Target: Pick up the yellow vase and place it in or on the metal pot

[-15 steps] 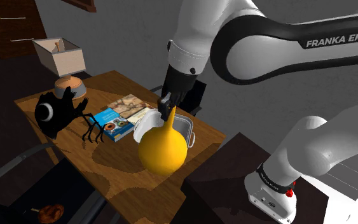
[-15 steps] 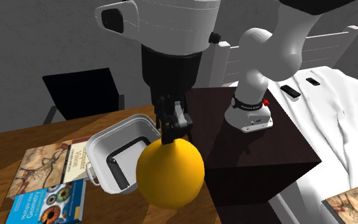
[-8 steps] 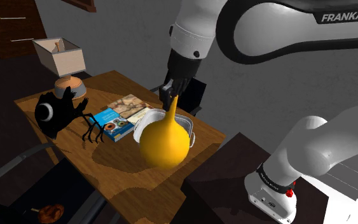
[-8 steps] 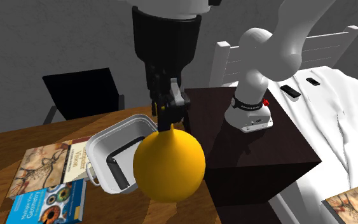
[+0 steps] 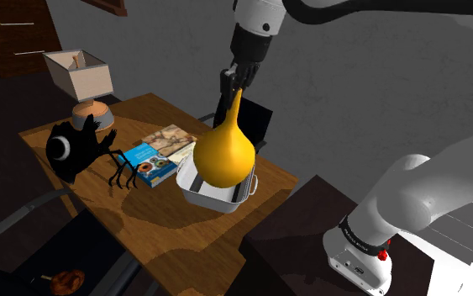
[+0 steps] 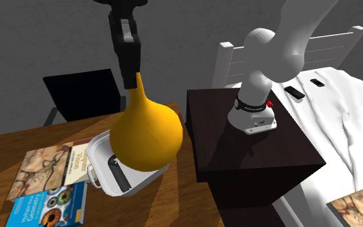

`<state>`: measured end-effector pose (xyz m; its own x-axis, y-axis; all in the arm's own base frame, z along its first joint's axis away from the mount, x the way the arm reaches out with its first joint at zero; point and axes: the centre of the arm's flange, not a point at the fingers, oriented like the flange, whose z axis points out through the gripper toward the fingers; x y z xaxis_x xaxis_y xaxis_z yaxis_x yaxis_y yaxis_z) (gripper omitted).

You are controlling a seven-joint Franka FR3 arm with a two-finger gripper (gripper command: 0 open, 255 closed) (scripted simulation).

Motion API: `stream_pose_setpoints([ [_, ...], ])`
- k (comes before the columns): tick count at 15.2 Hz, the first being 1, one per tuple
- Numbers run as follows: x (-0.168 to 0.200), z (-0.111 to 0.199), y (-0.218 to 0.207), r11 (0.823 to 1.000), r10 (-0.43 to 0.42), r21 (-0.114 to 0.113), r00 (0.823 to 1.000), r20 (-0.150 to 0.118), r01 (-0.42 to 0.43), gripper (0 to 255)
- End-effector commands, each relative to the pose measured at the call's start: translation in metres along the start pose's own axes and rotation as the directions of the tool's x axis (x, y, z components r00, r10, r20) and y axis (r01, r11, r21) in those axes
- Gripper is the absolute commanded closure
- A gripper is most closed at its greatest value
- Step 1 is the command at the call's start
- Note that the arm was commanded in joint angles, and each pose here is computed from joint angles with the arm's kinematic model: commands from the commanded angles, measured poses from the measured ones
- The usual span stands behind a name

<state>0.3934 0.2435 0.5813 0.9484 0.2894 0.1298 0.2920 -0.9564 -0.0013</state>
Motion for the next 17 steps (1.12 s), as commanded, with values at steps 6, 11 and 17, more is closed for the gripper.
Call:
stream_pose_setpoints([
  [6, 0.045, -0.04, 0.07, 1.0, -0.002, 0.0, 1.0, -0.001, 0.002, 255],
  [11, 0.072, -0.059, 0.116, 1.0, -0.002, 0.0, 1.0, -0.001, 0.002, 255],
  [17, 0.067, -0.028, 0.117, 1.0, -0.002, 0.0, 1.0, -0.001, 0.002, 255],
])
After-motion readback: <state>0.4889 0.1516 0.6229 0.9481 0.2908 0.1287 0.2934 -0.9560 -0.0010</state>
